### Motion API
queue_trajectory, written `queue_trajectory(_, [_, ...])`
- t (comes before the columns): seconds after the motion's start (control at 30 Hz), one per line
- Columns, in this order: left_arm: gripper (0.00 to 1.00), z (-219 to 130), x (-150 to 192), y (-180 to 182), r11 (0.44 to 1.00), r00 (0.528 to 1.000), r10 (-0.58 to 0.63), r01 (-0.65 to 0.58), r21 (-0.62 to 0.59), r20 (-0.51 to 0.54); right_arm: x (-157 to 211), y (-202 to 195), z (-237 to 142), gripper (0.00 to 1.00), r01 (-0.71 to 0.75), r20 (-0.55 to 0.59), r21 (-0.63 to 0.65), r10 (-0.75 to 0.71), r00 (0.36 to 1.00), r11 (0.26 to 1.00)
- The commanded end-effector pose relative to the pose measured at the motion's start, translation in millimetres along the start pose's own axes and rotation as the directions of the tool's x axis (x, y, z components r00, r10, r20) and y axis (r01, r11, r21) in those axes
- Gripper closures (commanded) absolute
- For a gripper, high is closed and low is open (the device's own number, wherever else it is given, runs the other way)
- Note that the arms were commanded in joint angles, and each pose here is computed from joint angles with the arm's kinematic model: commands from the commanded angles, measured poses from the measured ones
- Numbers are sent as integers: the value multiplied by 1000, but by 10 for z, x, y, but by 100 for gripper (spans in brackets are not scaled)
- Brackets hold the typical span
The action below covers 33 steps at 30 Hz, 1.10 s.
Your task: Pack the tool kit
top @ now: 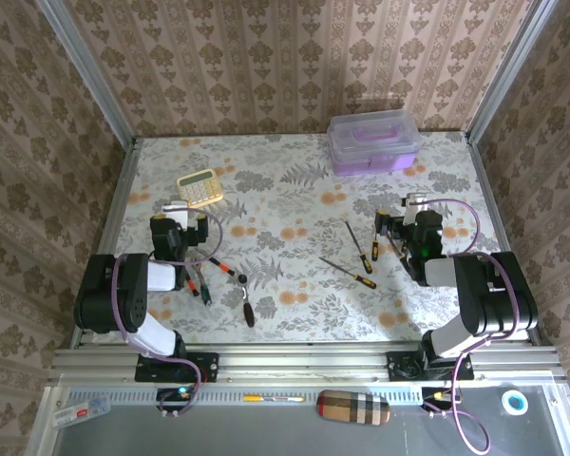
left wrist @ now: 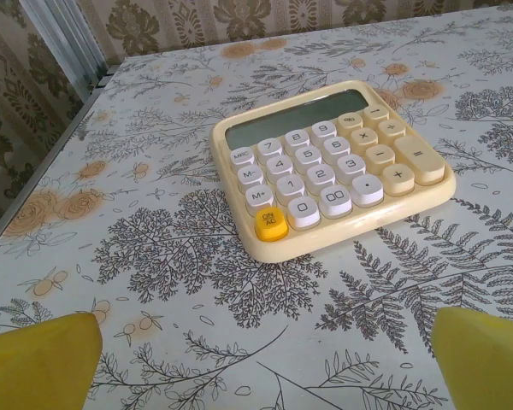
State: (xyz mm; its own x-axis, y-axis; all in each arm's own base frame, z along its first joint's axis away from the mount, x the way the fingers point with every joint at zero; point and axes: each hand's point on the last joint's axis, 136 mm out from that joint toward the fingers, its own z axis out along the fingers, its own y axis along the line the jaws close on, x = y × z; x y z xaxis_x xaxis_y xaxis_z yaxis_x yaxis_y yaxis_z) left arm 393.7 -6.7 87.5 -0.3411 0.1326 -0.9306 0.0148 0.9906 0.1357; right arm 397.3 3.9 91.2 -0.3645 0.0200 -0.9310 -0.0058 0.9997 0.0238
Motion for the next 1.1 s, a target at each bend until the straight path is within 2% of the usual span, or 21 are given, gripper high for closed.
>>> queue_trajectory(0.0, [0,-10,-114,-9,1000,999,24,-24,-6,43,-74,7,2,0,7,21,-6,-7,1000,1000])
queue_trajectory(1.07, [0,-2,-114,4,1000,999,19,-18,-10,39,-61,6,3,0,4,17,-6,-4,1000,1000])
